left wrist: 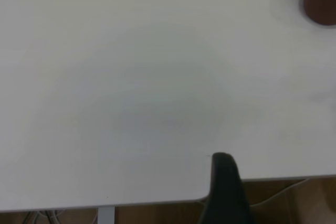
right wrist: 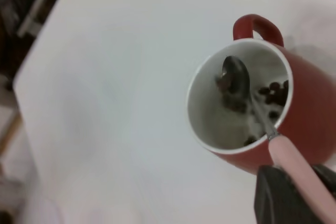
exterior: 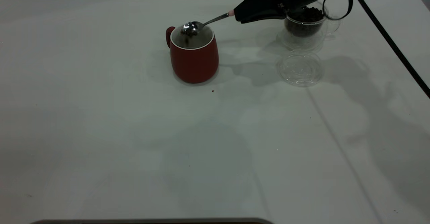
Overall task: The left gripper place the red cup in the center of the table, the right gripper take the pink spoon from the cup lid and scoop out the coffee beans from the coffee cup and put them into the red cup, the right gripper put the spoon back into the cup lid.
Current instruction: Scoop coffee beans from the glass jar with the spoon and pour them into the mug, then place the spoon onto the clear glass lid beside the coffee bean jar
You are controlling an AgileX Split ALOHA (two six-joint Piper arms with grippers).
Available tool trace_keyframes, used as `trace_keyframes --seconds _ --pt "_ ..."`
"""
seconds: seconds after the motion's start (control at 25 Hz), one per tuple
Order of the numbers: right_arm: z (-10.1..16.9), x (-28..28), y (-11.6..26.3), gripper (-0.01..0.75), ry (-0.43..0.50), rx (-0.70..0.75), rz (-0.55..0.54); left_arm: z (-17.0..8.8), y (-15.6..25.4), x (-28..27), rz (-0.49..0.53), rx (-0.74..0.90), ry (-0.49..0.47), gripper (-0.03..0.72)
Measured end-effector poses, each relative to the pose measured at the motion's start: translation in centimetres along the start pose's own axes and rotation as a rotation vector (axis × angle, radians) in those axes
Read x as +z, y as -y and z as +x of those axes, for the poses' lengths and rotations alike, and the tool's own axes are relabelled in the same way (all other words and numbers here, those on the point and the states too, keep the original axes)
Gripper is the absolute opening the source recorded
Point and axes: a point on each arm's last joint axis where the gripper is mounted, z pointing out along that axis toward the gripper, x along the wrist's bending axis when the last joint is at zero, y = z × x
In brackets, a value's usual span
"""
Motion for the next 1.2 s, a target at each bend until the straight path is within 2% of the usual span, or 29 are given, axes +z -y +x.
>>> trace_keyframes --seconds 0.24,0.4,0.52,0.64,0.84,1.04,1.2 --pt "1.9 -2.3 -2.0 0.096 0.067 -0.162 0.029 0.0 0.0 0.0 0.0 0.0 0.0 0.587" --pt "3.5 -4.2 -2.7 0.096 0.02 -0.183 0.076 0.0 0.0 0.0 0.0 0.0 0.0 0.587" --pt "3.8 -7.7 -3.3 0.096 -0.025 -0.16 0.089 0.0 0.0 0.0 0.0 0.0 0.0 0.587" --pt "2.0 -11.8 -3.0 0.096 -0.026 -0.071 0.085 0.0 0.0 0.0 0.0 0.0 0.0 0.587" --pt "-3.0 -16.4 -0.4 0.096 0.09 0.12 0.106 0.0 0.0 0.0 0.0 0.001 0.0 0.587" --pt "-7.5 -16.8 3.6 0.096 0.112 0.329 0.146 0.0 0.0 0.0 0.0 0.001 0.0 0.587" --pt "-9.6 -15.1 6.0 0.096 0.086 0.411 0.18 0.0 0.0 0.0 0.0 0.001 0.0 0.587"
